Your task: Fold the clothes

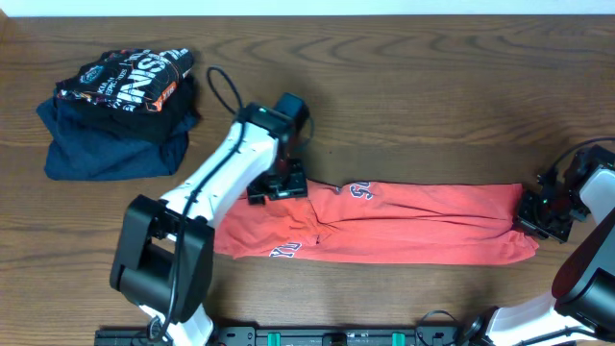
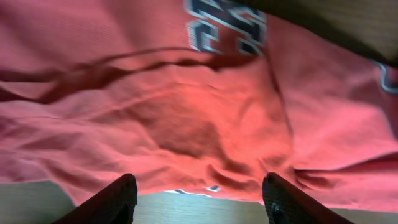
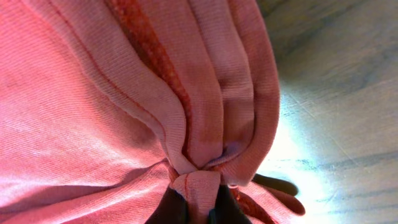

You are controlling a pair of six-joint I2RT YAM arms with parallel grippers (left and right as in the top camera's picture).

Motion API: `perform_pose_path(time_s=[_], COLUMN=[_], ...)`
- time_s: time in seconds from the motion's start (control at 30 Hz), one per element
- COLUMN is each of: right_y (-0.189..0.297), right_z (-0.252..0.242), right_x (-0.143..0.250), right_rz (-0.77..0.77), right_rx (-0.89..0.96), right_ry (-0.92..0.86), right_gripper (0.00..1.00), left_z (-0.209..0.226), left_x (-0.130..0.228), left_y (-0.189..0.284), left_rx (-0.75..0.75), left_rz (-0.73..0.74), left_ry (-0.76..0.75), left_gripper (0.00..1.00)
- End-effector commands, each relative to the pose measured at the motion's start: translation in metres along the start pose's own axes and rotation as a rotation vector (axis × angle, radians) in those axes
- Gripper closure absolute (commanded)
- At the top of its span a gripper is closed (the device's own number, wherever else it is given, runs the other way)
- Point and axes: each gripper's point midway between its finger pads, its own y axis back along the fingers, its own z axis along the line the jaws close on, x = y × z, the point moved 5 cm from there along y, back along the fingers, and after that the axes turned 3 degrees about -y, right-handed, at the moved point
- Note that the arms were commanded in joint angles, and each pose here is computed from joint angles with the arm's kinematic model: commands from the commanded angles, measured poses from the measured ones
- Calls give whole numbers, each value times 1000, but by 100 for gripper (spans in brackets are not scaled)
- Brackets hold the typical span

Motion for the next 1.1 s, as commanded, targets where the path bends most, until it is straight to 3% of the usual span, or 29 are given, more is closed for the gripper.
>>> perform_pose_path(time_s=[0.0,0.4,0.57,0.8,1.07], right_y=[-15,76,115,126,113], right_z=[0,-40,-47,-4,88], right_x=[1,-54,-62,-52,-20], right_rz=[41,-104,-134,-74,13], right_rx=[-14,147,216,193,207], right_ry=[-5,-218,-218,-64,190], right_gripper=[99,99,99,99,99], left_z=[8,35,42,51,54], left_x=[-7,-16,-19,-22,-24], left_y=[11,41,44,45,45], left_rx=[3,35,39,41,18], left_rz=[-33,-131,-138,-136,-151], left_ry=[-3,40,62,93,78], left_gripper=[34,34,34,33,34])
